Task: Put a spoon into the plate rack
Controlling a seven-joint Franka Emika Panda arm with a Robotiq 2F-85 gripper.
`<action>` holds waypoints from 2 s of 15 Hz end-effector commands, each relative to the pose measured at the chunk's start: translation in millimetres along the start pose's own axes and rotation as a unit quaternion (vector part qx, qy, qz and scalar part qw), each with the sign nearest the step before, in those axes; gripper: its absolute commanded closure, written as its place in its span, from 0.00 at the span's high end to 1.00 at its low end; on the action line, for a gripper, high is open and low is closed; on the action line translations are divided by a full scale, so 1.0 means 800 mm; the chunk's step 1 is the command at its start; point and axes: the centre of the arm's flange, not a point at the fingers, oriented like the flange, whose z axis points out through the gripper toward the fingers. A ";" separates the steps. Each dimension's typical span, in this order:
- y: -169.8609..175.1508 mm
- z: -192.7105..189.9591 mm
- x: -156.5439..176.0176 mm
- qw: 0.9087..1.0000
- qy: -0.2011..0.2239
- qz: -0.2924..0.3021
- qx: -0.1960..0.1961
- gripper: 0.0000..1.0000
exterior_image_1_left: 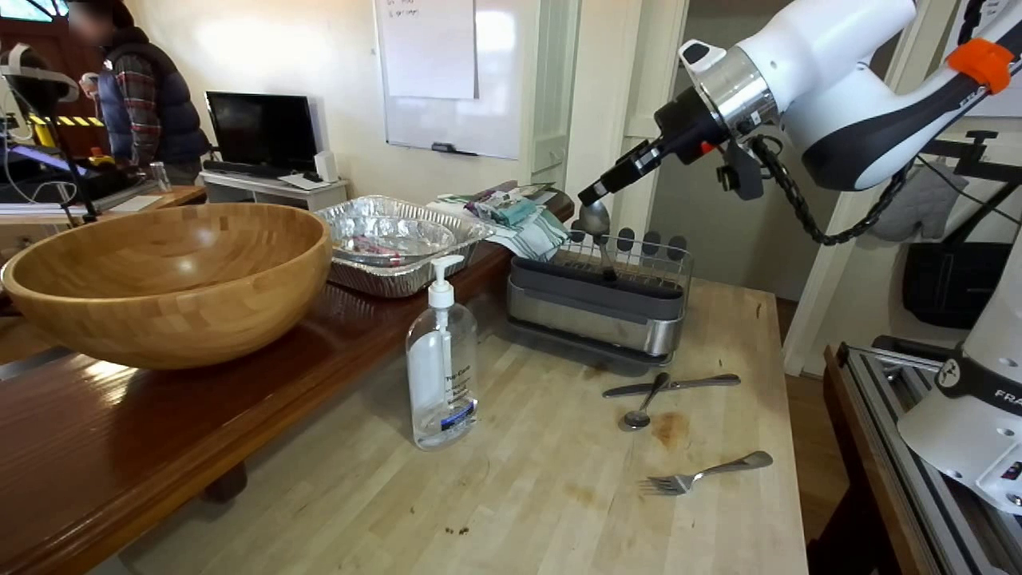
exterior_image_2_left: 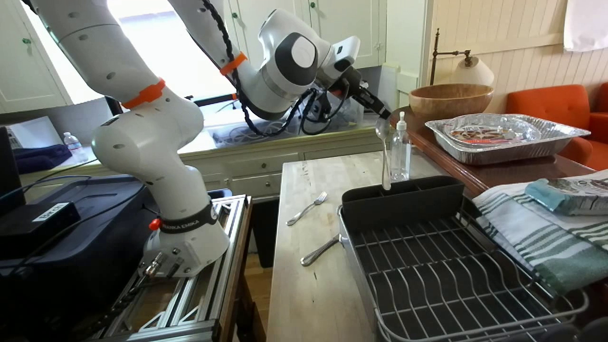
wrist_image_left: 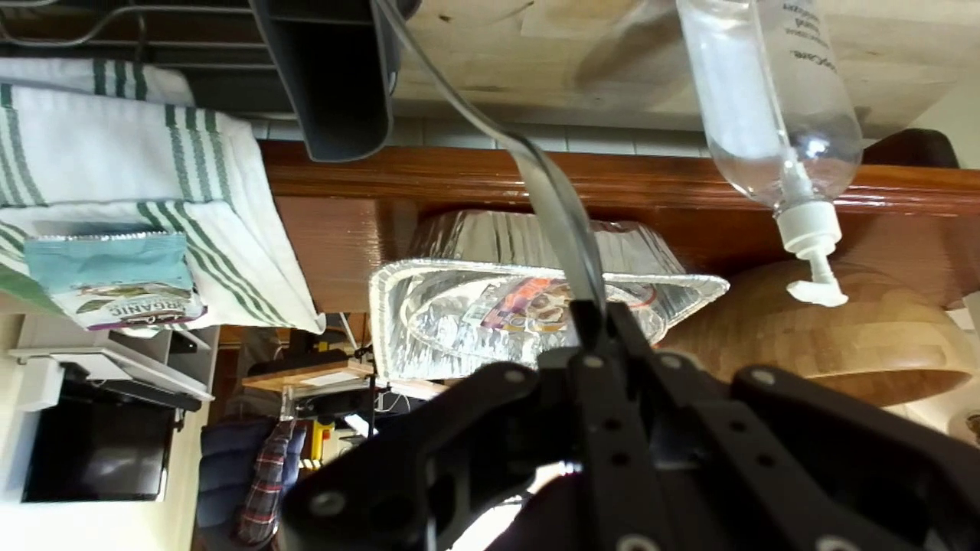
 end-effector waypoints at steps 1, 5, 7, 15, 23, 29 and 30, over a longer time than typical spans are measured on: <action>0.005 -0.005 -0.042 1.000 0.014 0.001 0.001 0.01; 0.013 0.001 -0.034 1.000 0.024 -0.005 0.008 0.01; 0.014 0.004 -0.030 0.999 0.027 -0.010 0.015 0.01; 0.019 0.024 -0.046 0.999 0.025 -0.002 0.048 0.01; 0.041 0.043 -0.067 0.998 0.007 0.027 0.056 0.01; 0.055 0.058 -0.084 0.997 -0.013 0.061 0.050 0.01; 0.057 0.062 -0.086 0.997 -0.014 0.066 0.049 0.01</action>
